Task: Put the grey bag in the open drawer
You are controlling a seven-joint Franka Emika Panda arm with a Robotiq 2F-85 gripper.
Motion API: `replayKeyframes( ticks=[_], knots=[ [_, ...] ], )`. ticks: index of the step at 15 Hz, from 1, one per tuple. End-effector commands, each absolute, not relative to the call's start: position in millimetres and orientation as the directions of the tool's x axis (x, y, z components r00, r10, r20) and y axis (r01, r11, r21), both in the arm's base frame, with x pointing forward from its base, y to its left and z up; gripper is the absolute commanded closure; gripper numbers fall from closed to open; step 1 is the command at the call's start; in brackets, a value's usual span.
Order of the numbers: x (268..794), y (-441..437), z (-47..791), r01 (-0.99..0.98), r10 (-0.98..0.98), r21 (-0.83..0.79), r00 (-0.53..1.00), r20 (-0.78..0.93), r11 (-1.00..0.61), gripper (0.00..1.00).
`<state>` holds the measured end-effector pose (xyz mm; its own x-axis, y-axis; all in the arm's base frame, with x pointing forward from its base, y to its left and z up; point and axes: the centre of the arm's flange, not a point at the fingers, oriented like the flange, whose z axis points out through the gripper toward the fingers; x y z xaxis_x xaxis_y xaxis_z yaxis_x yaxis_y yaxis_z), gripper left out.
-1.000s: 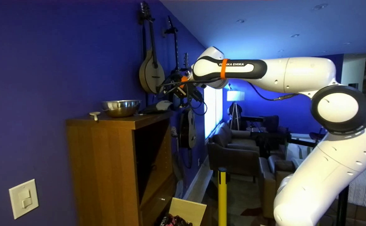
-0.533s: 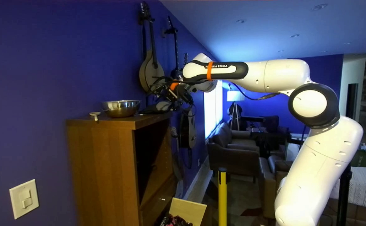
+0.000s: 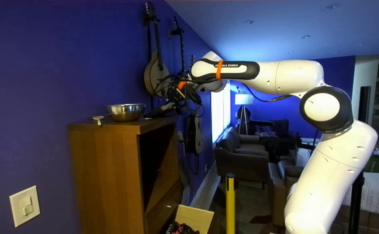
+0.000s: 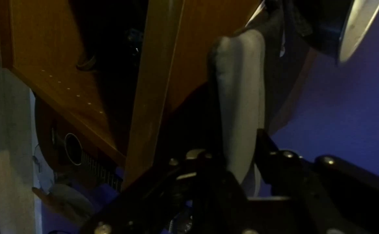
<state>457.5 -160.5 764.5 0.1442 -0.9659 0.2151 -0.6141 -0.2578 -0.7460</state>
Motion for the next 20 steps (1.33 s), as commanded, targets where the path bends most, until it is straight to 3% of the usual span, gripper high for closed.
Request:
replayKeyframes(
  ticks=[1,13,17,20],
  knots=[
    [444,-151,783,-0.572,-0.969,-0.783,0.123,0.212,-0.244,0.97],
    [399,-126,838,-0.432,-0.960,-0.861,0.042,0.277,-0.267,0.97],
    [339,-127,857,-0.495,-0.942,-0.820,-0.009,0.336,-0.288,0.97],
    [288,-113,853,-0.609,-0.909,-0.690,0.142,0.391,-0.391,0.97]
  ],
)
